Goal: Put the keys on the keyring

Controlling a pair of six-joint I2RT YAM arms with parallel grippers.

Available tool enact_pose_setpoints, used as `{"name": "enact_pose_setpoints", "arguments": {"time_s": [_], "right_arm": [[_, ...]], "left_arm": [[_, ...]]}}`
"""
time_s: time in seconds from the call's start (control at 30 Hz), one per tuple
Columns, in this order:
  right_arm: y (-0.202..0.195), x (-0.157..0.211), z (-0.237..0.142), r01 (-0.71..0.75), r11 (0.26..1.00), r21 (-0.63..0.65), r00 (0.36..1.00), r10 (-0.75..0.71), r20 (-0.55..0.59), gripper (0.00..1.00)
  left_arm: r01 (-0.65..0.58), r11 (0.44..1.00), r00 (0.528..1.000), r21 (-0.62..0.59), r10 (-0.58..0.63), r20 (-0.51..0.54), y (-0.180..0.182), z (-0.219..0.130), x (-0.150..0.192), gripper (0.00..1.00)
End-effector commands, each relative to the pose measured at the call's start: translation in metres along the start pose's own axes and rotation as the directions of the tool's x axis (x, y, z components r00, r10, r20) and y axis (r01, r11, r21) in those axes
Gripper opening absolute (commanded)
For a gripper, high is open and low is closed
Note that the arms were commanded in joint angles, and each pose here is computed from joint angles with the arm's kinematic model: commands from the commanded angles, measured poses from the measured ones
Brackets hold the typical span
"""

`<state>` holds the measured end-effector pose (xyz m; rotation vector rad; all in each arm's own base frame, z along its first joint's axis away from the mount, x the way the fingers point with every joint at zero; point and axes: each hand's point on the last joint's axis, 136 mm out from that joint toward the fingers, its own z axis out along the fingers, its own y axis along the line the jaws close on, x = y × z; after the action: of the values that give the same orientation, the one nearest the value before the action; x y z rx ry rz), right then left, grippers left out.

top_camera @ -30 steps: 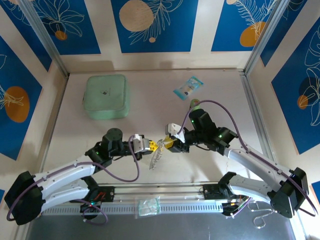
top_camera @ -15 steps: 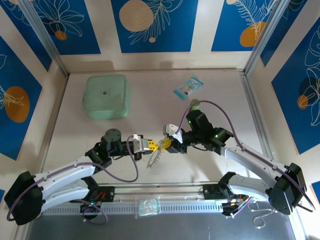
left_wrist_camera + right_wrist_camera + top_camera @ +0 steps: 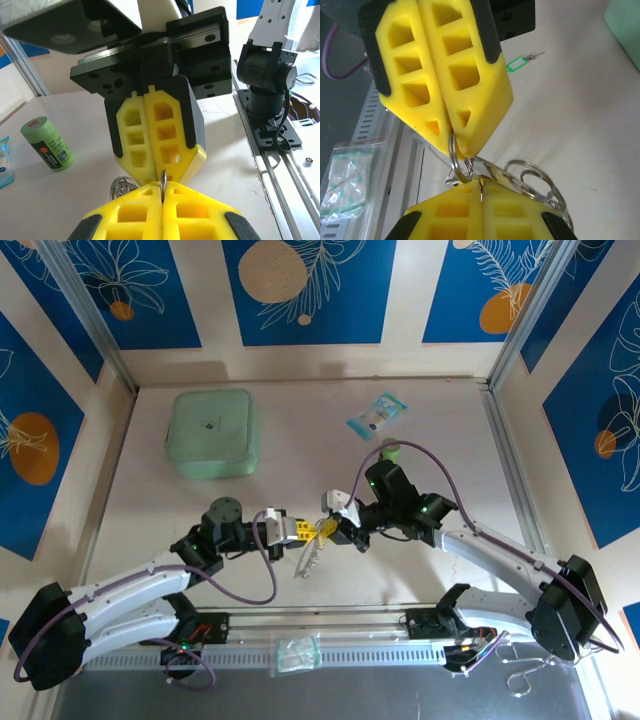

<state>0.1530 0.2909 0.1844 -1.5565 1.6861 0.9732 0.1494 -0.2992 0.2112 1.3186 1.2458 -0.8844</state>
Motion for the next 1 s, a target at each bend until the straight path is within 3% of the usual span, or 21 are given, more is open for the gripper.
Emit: {"name": "enact_pose_setpoints", "arguments": {"time_s": [0.0, 0.2, 0.27, 0.57, 0.73, 0.97], "right_arm": [[0.002, -0.005, 0.003, -0.005, 1.0, -0.019, 1.0, 0.005, 0.006, 0.05], [0.004, -0.003, -0.007, -0.003, 1.0, 0.024, 1.0, 0.002, 0.025, 0.28], [0.004, 0.004, -0.01, -0.014, 0.999, 0.048, 1.0, 0.013, 0.022, 0.32], [0.002, 0.014, 0.005, -0.044, 0.994, 0.098, 0.997, 0.038, 0.068, 0.37], [-0.016, 0.011, 0.012, -0.015, 0.982, 0.186, 0.996, -0.001, 0.087, 0.38], [-0.016, 0.006, 0.017, 0.0, 0.982, 0.187, 0.993, -0.022, 0.114, 0.38]], "left_arm": [[-0.038, 0.999, 0.996, -0.004, 0.038, 0.078, 0.001, -0.003, -0.02, 0.0], [-0.03, 0.999, 0.998, -0.026, 0.031, 0.056, 0.005, -0.003, -0.016, 0.0], [-0.014, 0.998, 0.998, -0.054, 0.017, 0.055, 0.01, -0.003, -0.017, 0.0], [0.107, 0.989, 0.99, -0.098, -0.097, 0.1, 0.021, -0.005, -0.031, 0.0], [0.126, 0.988, 0.988, -0.092, -0.116, 0.105, 0.02, -0.006, -0.031, 0.0], [0.148, 0.985, 0.984, -0.094, -0.136, 0.118, 0.021, -0.005, -0.03, 0.0]]}}
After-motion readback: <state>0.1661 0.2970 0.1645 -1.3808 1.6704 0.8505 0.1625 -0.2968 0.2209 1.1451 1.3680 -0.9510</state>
